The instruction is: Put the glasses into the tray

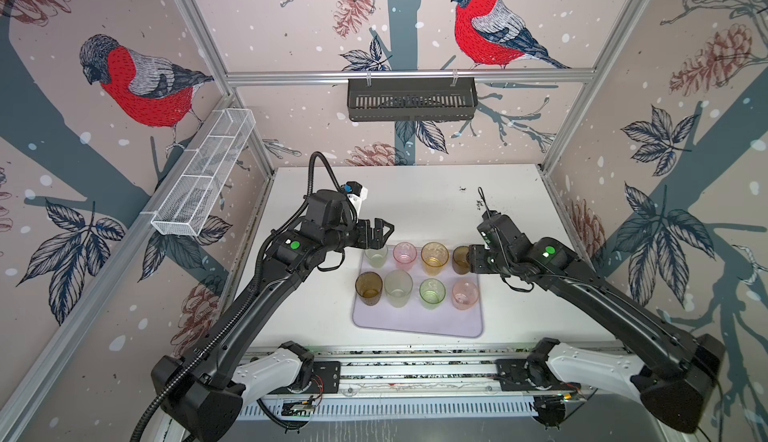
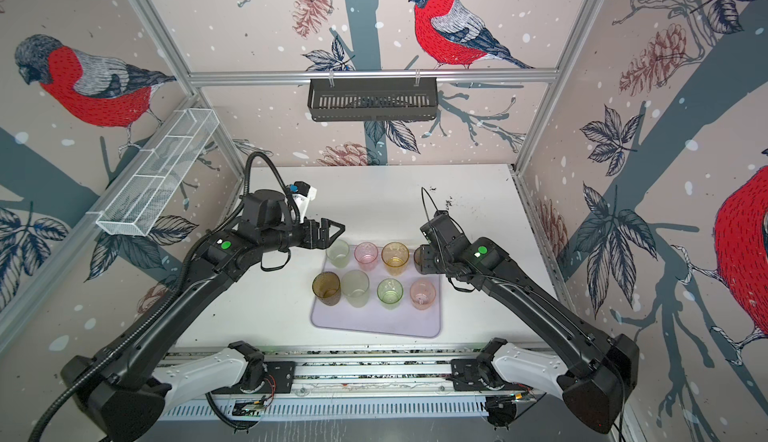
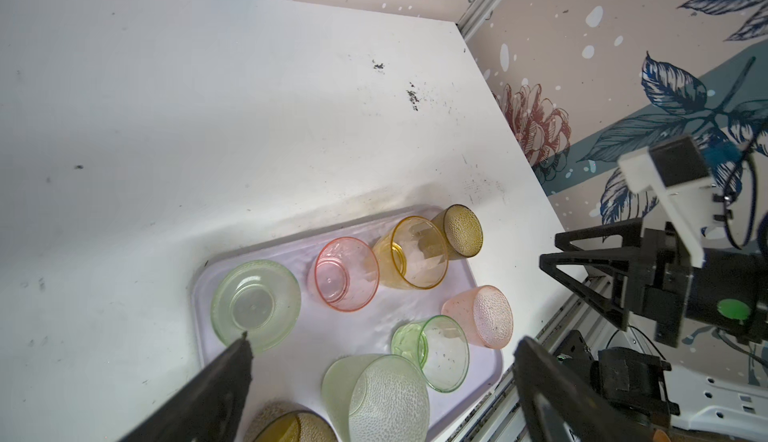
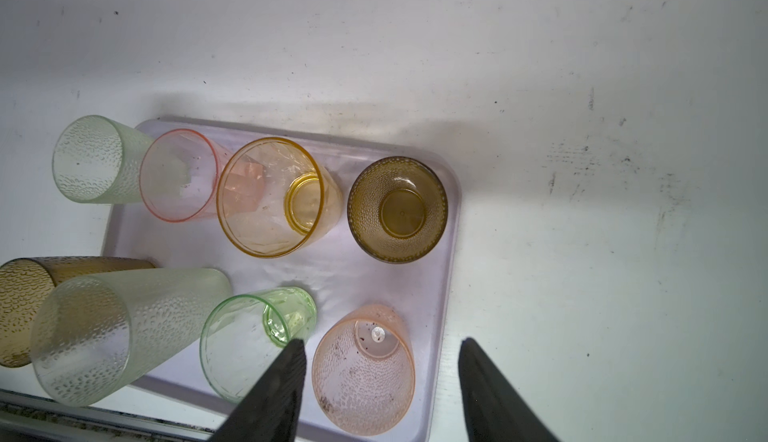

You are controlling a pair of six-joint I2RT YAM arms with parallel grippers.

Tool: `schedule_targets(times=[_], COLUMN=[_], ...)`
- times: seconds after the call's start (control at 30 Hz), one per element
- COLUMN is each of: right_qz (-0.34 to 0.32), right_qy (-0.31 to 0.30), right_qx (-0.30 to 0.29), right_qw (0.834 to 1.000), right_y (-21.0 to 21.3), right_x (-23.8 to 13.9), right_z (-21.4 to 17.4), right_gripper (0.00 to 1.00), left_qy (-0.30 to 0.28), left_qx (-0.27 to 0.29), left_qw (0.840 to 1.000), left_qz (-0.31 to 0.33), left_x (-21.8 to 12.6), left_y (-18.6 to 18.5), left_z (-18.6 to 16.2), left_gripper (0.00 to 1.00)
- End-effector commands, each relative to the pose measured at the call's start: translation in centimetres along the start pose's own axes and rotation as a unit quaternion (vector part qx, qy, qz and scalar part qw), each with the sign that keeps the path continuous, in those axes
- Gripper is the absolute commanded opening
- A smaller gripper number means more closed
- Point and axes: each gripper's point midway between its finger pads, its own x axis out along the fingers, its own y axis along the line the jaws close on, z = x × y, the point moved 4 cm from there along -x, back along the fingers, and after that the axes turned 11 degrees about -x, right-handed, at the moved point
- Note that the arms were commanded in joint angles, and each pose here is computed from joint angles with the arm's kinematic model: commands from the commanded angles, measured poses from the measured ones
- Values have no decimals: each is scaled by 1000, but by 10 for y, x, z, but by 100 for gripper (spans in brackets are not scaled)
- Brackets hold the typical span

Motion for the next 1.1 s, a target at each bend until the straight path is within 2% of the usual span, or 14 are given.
schedule_targets(times=[0.0,0.5,0.7,1.07], right_qz=[12,17,-9,-62], right_qy=[-24,-78,-125,-183], right_qx=[13,56,69,83], right_qw=[1000,995,990,978], right_y=[-4,-36,-50,-80], right_x=[-5,-17,-28,-37], right_z=[6,11,24,33], right_gripper=[66,79,87,96], left_qy=[8,-22,-51,-82], left_qx=[-18,-80,-121,-139], left_qw=[1000,996,987,973], left_qz=[-16,37,89,162], left_x=[-5,-16,-21,-30], left_y=[5,53,80,109], left_z=[-2,-1,-3,-9], left_gripper=[98,98,98,98])
